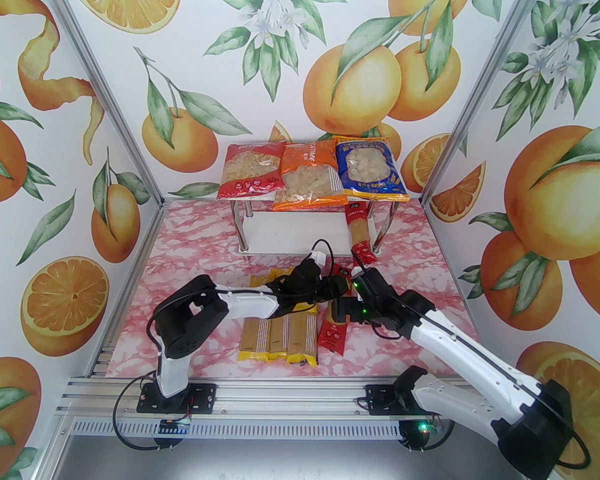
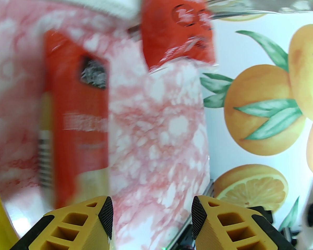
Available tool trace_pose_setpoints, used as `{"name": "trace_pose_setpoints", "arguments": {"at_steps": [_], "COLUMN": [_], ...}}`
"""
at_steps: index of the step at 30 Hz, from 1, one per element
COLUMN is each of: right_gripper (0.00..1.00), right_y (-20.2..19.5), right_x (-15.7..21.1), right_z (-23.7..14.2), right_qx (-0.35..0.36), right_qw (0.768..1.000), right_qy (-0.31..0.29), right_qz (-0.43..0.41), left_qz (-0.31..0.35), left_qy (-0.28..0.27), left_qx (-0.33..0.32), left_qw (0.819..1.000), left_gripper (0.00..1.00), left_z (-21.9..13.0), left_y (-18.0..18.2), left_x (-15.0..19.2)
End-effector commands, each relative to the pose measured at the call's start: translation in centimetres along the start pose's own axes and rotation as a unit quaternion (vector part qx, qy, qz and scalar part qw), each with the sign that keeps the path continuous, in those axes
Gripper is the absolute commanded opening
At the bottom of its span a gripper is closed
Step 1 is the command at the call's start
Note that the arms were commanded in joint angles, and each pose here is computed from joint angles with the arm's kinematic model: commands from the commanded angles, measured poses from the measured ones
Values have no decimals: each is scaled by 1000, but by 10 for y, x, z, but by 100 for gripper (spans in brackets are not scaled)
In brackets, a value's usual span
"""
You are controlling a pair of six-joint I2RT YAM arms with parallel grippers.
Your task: Place and organize the pasta boxes and bags onto the shelf
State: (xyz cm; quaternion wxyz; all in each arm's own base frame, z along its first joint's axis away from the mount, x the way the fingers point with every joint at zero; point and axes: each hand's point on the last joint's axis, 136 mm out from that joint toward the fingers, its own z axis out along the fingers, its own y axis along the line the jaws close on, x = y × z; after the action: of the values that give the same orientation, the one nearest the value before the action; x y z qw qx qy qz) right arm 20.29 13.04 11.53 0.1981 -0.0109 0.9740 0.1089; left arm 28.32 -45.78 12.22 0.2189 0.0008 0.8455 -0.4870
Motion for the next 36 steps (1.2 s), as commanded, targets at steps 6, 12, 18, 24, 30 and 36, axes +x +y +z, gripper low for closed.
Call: {"name": "trace_pose_setpoints", "arguments": {"at_steps": [6,12,18,24,30,36], "right_gripper": [96,95,97,100,100,100], "right_y": [5,10,27,32,21,-3], "right_x": [23,30,22,23,35,64], "right_z": [11,39,56,78,92,94], "right_qx": [2,30,19,23,55,94], "right_qw": [1000,999,998,997,996,990], "right_qy": [15,14,7,18,42,84], "right_qz": [26,41,54,69,65,56], "left_qz": [144,165,162,152,143,137], "left_qy": [-65,-75,-85,-103,-113,-118], "left_qx": [-70,-122,-144,-152,-157,-160], "left_qw": [985,976,973,971,971,970], "left_gripper": [55,57,60,61,62,62], "left_z": [-65,-95,-121,-144,-157,-160], "left_y": [-31,-8,12,26,37,44], "left_x": [-40,-39,-44,-52,-56,-57]}}
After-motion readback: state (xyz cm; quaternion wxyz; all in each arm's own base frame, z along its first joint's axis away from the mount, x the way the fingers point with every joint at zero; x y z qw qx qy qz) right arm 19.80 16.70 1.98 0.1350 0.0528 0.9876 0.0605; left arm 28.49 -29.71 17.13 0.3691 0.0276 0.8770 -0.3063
